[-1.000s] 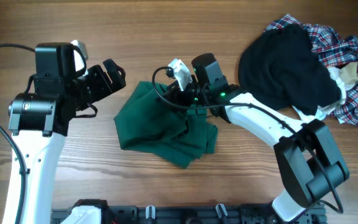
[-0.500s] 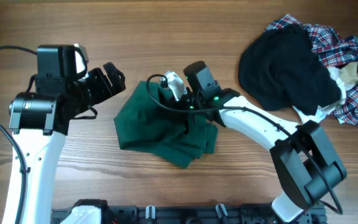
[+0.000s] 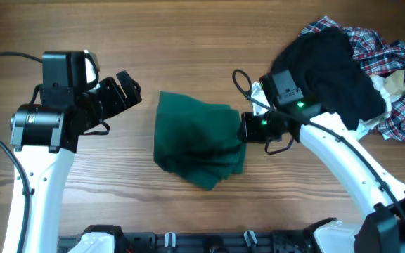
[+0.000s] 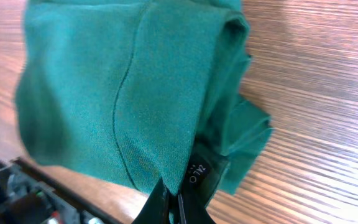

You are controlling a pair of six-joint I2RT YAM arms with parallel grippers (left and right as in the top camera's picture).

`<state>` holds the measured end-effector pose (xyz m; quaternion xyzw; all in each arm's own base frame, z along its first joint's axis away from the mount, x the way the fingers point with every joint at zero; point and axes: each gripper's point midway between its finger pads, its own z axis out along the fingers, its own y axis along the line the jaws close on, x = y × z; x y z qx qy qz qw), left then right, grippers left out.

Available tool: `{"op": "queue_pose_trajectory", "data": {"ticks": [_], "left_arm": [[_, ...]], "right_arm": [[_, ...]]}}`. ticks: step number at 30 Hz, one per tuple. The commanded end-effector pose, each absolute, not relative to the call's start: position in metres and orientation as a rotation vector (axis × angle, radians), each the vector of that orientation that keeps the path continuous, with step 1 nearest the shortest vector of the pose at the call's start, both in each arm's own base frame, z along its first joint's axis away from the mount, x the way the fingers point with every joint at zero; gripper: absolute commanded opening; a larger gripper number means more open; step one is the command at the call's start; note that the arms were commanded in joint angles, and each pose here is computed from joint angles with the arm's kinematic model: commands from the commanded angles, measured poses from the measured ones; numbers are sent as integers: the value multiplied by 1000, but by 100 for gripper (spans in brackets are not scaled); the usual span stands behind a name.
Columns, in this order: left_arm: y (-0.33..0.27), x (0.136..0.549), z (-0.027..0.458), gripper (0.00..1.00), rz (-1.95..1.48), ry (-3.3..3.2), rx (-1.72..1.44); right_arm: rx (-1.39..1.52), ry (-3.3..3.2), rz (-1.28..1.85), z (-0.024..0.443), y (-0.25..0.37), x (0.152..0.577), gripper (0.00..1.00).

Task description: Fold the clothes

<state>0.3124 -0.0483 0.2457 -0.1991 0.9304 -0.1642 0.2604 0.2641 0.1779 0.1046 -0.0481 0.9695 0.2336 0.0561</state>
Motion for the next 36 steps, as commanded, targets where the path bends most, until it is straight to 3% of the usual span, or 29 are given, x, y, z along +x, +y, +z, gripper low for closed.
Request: {"op": "queue_pose_trajectory", "data": {"ticks": [1,2,3,4,6,8,10,13,14,18,22,27,32,36], "left_arm": [[-44,314,246,100,-418,2517,-529],[-44,314,245,100,-418,2518,-529],[-44,314,245,100,-417,2520,-530],[-44,314,245,100,-417,2521,-530],[-43,314,245,100,-417,2521,-530],[-43,313,245,100,-416,2524,-531],[-43,313,244,100,-416,2525,-532],[-43,311,243,100,-409,2530,-535],[-40,311,242,100,-388,2533,-543],[-37,310,241,100,-363,2535,-551],[-37,310,241,100,-364,2535,-551],[-37,308,240,100,-360,2546,-555],[-37,310,233,100,-355,2570,-562],[-37,314,219,100,-344,2619,-576]], "right_arm": [[-106,3006,573,73,158,252,4],[-100,3037,562,62,155,242,17],[-109,3063,551,54,151,233,55],[-139,3072,553,51,150,229,64],[-202,3037,581,56,155,233,68],[-246,2897,640,91,167,257,67],[-295,2775,719,123,180,271,59],[-347,2609,802,157,195,291,11],[-360,2570,835,161,201,297,4],[-391,2512,853,156,216,316,4],[-398,2585,939,110,253,323,4],[-262,2890,1031,37,267,282,4],[-162,2979,950,18,253,269,4],[-180,2926,1009,29,259,277,4]]}}
